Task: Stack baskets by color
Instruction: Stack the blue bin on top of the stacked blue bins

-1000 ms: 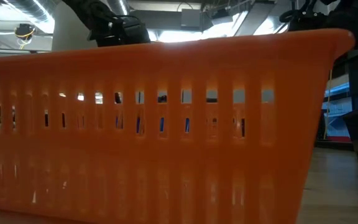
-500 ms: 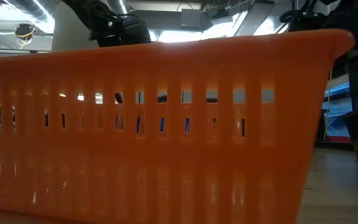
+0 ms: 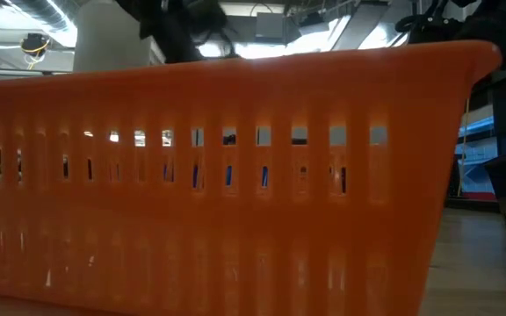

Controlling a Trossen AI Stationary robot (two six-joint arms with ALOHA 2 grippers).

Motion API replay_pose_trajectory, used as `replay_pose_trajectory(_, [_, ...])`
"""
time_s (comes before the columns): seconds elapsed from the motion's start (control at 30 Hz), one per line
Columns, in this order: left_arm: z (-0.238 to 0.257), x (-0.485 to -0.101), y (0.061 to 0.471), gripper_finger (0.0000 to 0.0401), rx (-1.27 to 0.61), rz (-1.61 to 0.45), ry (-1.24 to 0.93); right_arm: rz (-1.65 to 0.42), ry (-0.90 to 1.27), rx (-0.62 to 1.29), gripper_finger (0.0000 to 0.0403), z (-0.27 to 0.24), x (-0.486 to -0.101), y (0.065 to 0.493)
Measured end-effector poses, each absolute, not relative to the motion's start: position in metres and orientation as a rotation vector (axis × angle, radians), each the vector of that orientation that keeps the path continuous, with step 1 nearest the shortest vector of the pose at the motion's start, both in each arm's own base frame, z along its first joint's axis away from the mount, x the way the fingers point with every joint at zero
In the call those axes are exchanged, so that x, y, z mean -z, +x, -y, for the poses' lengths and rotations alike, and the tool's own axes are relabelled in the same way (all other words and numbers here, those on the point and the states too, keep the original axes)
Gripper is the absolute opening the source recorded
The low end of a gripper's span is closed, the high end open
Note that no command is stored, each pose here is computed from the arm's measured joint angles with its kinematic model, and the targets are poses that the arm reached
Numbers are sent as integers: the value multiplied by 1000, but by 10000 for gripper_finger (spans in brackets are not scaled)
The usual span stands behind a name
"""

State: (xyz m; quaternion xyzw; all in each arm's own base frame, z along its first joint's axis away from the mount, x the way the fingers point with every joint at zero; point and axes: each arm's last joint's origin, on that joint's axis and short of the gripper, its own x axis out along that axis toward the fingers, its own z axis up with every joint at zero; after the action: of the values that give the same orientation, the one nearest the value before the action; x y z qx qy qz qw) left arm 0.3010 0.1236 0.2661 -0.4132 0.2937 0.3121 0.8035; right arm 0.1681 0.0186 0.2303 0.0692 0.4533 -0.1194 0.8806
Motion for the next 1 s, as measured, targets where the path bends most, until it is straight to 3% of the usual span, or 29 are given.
replay_pose_trajectory(0.13, [-75, -258, 306, 90, -465, -862, -848, -949, 153, 236, 135, -19, -230, 168])
replay_pose_trajectory(0.27, [-30, -251, 303, 90, -509, -999, -851, -960, 201, 204, 135, -20, -230, 168])
replay_pose_trajectory(0.57, [30, -250, 302, 90, -603, -957, -838, -964, 263, 207, 135, -21, -230, 168])
replay_pose_trajectory(0.8, [42, -237, 295, 90, -707, -1049, -832, -963, 290, 217, 135, -21, -230, 168])
replay_pose_trajectory(1.0, [50, -226, 303, 90, -687, -1067, -829, -964, 291, 211, 135, -21, -230, 168])
